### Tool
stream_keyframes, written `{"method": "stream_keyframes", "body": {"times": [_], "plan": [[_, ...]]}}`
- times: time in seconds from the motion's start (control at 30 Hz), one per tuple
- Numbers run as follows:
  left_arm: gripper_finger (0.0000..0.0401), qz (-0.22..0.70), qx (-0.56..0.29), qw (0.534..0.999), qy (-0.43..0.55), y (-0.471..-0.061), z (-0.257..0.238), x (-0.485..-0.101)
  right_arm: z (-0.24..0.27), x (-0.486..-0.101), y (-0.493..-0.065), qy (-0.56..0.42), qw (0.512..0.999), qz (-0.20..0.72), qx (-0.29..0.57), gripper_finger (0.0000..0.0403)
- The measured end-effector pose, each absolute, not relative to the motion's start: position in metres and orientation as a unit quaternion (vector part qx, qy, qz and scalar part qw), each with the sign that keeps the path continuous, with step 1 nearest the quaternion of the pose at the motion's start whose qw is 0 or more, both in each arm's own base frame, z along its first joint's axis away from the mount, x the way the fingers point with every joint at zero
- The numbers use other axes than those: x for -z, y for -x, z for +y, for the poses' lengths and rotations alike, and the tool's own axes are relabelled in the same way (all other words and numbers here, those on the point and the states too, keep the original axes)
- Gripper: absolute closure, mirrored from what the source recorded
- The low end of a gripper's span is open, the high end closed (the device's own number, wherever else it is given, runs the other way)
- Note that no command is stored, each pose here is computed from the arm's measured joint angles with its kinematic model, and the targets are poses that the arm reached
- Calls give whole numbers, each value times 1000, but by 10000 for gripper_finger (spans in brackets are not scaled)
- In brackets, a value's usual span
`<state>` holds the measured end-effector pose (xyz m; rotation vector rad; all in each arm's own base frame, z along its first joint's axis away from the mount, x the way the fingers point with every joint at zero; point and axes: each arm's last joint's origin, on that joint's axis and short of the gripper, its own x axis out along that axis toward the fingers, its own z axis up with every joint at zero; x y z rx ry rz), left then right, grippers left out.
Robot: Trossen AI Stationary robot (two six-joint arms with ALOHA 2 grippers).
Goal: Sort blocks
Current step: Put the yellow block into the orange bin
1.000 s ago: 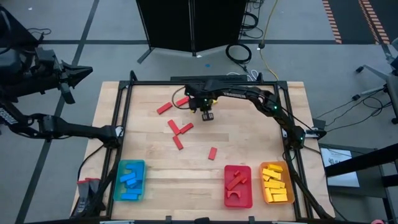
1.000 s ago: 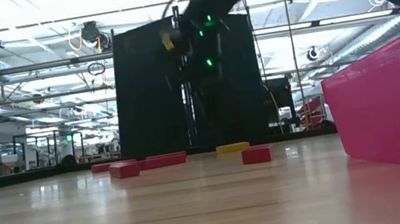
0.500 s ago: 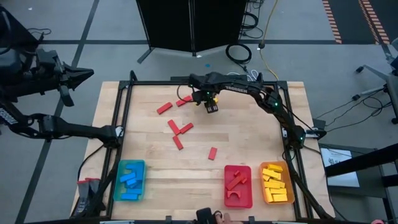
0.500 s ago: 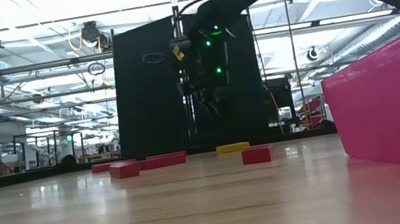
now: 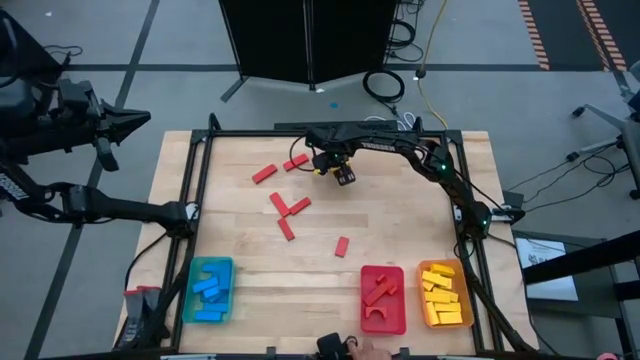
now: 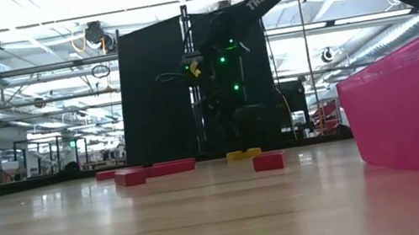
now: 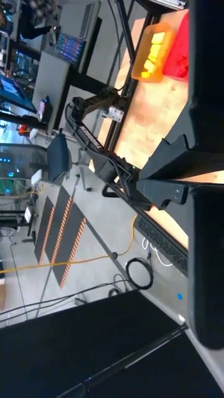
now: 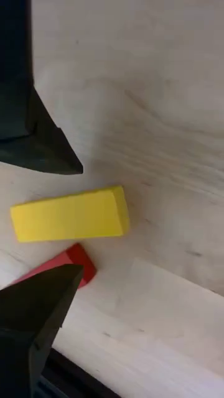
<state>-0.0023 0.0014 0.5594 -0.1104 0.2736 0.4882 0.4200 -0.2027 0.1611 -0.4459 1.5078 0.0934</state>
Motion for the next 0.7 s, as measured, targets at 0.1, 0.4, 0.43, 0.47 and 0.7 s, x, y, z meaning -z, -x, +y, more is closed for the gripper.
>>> {"method": "stream_keyframes", "body": {"times": [0.1, 0.4, 0.43, 0.47, 0.7], "plan": [[385, 135, -241, 960, 54, 2, 1, -559, -204, -159, -422, 205, 707, 675, -42, 170], [385, 135, -241, 960, 54, 2, 1, -559, -209, -160, -423, 195, 721, 665, -20, 246], [385, 135, -241, 960, 54, 2, 1, -559, -209, -160, -423, 195, 721, 665, -20, 263], [385, 135, -241, 960, 54, 2, 1, -559, -210, -160, -423, 196, 721, 664, -20, 280], [385, 135, -241, 960, 55, 2, 1, -559, -208, -160, -423, 202, 718, 665, -33, 395]]}}
